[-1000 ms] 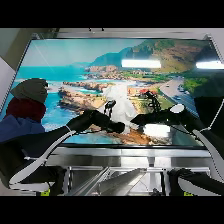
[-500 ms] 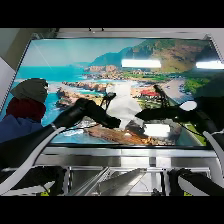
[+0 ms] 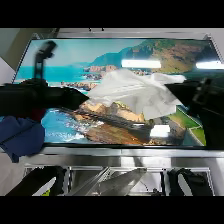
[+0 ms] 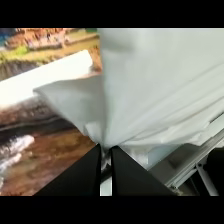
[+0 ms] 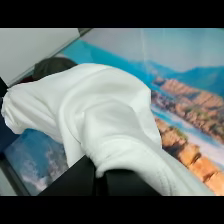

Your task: Fold the shirts.

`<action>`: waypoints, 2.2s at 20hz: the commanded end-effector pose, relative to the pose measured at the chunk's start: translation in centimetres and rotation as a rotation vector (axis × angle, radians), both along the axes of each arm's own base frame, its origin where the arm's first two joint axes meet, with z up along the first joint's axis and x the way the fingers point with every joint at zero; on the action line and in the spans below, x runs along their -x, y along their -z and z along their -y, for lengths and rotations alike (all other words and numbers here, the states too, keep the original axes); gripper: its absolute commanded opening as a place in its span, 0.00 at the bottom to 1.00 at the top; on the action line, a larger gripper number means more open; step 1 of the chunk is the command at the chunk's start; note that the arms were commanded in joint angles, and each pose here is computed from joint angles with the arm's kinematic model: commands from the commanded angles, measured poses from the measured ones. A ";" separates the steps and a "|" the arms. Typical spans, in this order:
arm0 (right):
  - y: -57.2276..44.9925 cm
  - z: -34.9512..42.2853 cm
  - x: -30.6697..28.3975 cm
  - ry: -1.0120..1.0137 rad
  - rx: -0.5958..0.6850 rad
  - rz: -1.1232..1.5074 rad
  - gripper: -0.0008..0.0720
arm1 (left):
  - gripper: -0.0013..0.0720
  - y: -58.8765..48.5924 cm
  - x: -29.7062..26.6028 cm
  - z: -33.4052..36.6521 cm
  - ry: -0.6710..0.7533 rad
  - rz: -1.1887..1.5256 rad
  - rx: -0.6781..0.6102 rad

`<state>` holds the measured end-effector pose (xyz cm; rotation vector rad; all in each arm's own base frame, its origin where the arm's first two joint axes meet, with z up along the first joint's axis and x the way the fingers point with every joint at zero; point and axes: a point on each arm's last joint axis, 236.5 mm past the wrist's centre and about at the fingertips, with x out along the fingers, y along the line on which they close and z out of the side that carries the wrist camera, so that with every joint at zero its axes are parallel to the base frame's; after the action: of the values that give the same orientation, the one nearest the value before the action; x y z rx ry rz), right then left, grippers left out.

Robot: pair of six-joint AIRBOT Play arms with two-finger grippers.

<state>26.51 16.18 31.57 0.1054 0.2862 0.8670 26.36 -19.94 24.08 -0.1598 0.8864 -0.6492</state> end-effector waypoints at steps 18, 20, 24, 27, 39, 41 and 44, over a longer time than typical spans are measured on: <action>28.4 -6.6 -1.2 -0.106 0.032 -0.742 0.04 | 0.04 21.8 -1.6 7.2 0.085 -0.385 -0.095; 29.8 -4.3 -4.4 -0.021 0.012 -0.774 0.04 | 0.04 22.4 -4.3 5.9 0.048 -0.401 -0.102; 30.2 1.9 -10.7 0.140 -0.045 -0.767 0.78 | 0.04 24.9 -8.0 2.5 -0.005 -0.519 -0.130; 29.9 7.5 -13.0 0.259 -0.055 -0.746 0.83 | 0.04 26.7 -9.1 1.1 0.013 -0.590 -0.154; 41.0 8.8 -11.3 0.259 0.059 -0.983 0.84 | 0.04 29.0 -9.6 0.3 0.065 -0.666 -0.184; 42.3 7.4 -10.2 0.208 0.063 -1.037 0.83 | 0.04 28.9 -9.6 0.3 0.075 -0.660 -0.186; 41.4 5.7 -10.1 0.141 0.054 -1.021 0.04 | 0.04 28.9 -9.7 0.3 0.084 -0.652 -0.188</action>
<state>37.06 8.88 -9.82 0.5103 1.2232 0.5376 36.01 -20.27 -4.75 -0.1782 1.5841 -0.5829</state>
